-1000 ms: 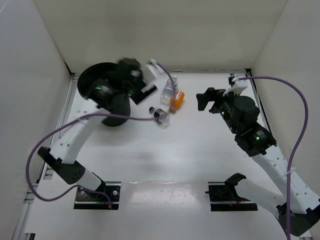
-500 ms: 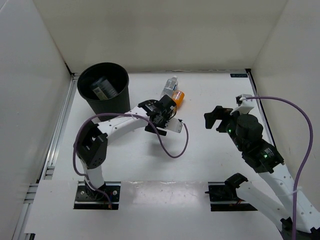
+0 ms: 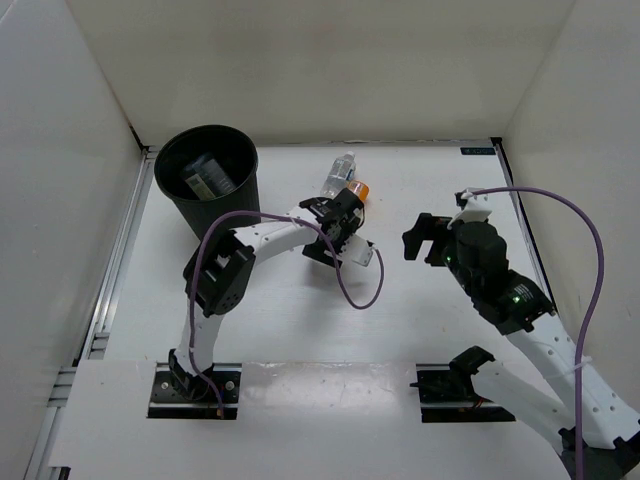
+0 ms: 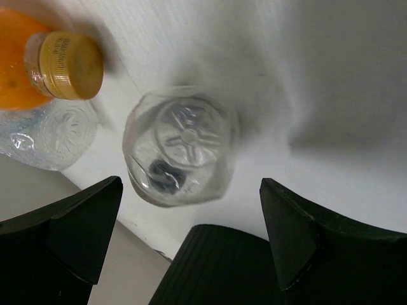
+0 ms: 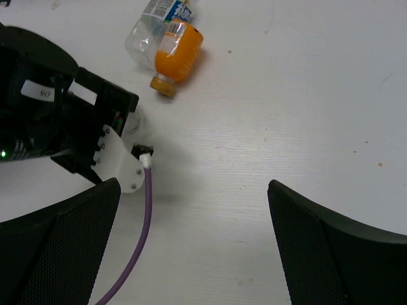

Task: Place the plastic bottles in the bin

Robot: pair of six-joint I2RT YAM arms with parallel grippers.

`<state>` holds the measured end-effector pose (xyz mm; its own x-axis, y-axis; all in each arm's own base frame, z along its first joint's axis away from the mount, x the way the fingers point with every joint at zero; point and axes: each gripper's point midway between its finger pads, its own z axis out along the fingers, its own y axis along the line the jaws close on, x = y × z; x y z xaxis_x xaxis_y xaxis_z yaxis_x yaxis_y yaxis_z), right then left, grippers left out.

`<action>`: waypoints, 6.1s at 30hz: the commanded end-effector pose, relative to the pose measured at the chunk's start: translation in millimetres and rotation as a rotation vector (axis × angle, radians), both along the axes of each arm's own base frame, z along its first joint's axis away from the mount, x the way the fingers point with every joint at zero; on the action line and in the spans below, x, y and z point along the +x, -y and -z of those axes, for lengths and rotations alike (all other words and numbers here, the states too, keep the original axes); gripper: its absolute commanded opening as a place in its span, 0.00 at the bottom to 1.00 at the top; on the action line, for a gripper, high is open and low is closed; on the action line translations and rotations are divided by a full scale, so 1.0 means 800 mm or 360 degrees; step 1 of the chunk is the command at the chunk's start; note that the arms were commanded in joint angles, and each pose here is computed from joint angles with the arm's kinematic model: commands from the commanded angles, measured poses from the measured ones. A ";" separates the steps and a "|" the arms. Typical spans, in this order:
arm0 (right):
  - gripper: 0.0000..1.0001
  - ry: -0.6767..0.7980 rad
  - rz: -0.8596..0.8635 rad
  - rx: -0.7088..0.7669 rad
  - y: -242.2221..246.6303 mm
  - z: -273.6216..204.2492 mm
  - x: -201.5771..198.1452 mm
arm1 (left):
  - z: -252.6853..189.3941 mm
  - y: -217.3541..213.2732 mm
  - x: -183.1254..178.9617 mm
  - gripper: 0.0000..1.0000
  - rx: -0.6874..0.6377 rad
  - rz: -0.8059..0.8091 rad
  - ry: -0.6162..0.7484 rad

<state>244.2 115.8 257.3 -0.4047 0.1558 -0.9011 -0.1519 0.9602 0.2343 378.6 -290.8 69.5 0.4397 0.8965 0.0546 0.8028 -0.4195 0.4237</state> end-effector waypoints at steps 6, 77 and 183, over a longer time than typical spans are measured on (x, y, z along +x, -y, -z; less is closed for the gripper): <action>1.00 -0.0015 -0.0038 -0.0101 0.000 0.010 0.004 | 0.010 0.003 0.027 0.85 -0.0041 -0.0037 0.0006; 0.96 -0.1056 0.0333 0.0209 -0.146 0.226 0.311 | -0.330 -0.469 -0.073 1.00 -0.1459 -0.2539 0.1046; 1.00 -0.0247 0.0929 0.0090 0.113 0.066 -0.006 | 0.004 0.070 0.220 1.00 -0.1626 -0.1775 -0.0327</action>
<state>237.0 25.4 193.9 -0.3896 0.4244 -0.8174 0.4364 0.8666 0.2419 552.7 -353.4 63.7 -0.5243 0.4119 -0.7453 0.5754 0.8165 0.0464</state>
